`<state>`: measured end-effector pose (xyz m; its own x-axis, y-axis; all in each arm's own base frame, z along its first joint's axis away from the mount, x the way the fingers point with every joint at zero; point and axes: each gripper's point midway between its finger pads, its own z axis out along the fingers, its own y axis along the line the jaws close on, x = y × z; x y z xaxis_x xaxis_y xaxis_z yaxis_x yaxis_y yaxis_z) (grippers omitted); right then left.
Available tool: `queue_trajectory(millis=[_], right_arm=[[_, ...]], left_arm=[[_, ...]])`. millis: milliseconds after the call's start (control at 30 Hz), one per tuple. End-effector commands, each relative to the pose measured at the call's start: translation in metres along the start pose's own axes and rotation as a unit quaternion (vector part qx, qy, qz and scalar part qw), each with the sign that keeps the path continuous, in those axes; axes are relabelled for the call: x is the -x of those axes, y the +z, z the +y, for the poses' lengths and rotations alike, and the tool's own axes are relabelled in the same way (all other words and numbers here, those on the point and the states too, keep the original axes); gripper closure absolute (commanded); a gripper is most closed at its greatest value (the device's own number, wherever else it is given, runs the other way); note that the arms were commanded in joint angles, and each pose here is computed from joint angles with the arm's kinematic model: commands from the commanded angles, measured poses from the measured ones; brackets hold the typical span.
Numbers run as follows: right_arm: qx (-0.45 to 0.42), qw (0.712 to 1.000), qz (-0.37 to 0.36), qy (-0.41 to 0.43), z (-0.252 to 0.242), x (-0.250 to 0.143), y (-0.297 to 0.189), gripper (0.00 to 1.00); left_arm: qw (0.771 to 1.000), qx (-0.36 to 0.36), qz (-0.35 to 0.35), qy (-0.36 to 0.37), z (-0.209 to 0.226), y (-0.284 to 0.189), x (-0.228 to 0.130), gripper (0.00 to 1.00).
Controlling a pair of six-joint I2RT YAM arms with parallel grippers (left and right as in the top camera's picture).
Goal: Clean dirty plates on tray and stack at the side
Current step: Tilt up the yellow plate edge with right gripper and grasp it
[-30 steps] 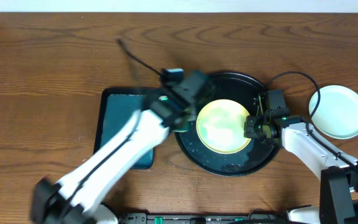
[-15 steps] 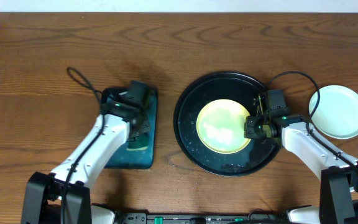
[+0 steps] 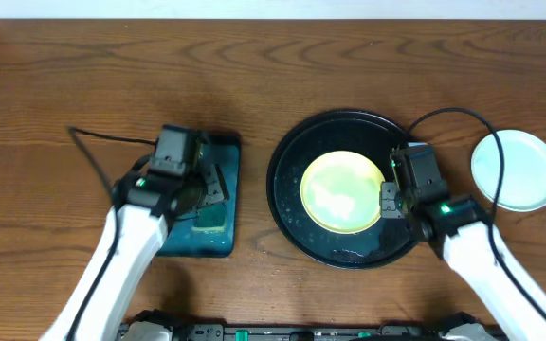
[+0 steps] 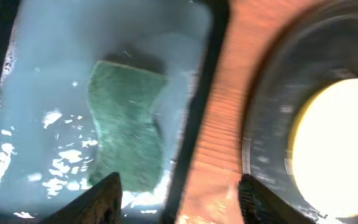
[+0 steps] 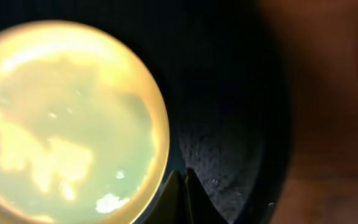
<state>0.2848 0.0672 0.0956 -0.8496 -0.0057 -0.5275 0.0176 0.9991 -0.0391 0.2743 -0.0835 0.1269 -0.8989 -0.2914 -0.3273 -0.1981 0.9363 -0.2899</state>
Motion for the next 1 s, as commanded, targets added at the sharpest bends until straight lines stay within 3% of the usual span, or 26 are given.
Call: queue_trajectory(millis=[0,67,167,233,300,400,500,633,767,833,967], right_arm=[[-0.018,0.998,-0.054,-0.004,-0.003,0.021,-0.022,0.99],[0.007,0.999,-0.039,-0.002,0.004,0.016,-0.019,0.99],[0.014,1.0,-0.005,0.004,0.003,0.005,-0.006,0.75],[0.017,1.0,0.019,0.017,0.0,-0.002,0.008,0.67],[0.04,0.998,0.049,0.03,0.002,-0.007,0.026,0.66],[0.104,0.991,0.082,0.033,0.014,-0.013,0.047,0.67],[0.113,0.987,0.102,0.058,0.009,-0.017,0.069,0.68],[0.178,0.976,0.11,0.061,0.024,-0.017,0.083,0.78],[0.175,0.975,0.125,0.062,0.025,-0.025,0.096,0.85],[0.154,0.978,0.133,0.042,0.018,-0.032,0.106,0.99],[0.126,0.983,0.125,0.038,0.008,-0.027,0.103,0.99]], left_arm=[[0.998,-0.056,-0.04,0.013,-0.018,-0.036,0.006,0.35],[0.996,-0.066,-0.059,0.016,-0.02,-0.049,0.006,0.29],[0.994,-0.075,-0.074,0.019,-0.021,-0.06,0.006,0.24],[0.994,-0.077,-0.079,0.019,-0.021,-0.063,0.006,0.19],[0.994,-0.077,-0.078,0.019,-0.021,-0.062,0.006,0.19],[0.994,-0.075,-0.075,0.019,-0.021,-0.06,0.006,0.19],[0.995,-0.073,-0.072,0.018,-0.02,-0.058,0.006,0.18],[0.995,-0.072,-0.07,0.018,-0.02,-0.057,0.006,0.18],[0.995,-0.072,-0.07,0.018,-0.02,-0.057,0.006,0.18],[0.995,-0.072,-0.07,0.018,-0.02,-0.057,0.006,0.18],[0.995,-0.072,-0.07,0.018,-0.02,-0.057,0.006,0.18]])
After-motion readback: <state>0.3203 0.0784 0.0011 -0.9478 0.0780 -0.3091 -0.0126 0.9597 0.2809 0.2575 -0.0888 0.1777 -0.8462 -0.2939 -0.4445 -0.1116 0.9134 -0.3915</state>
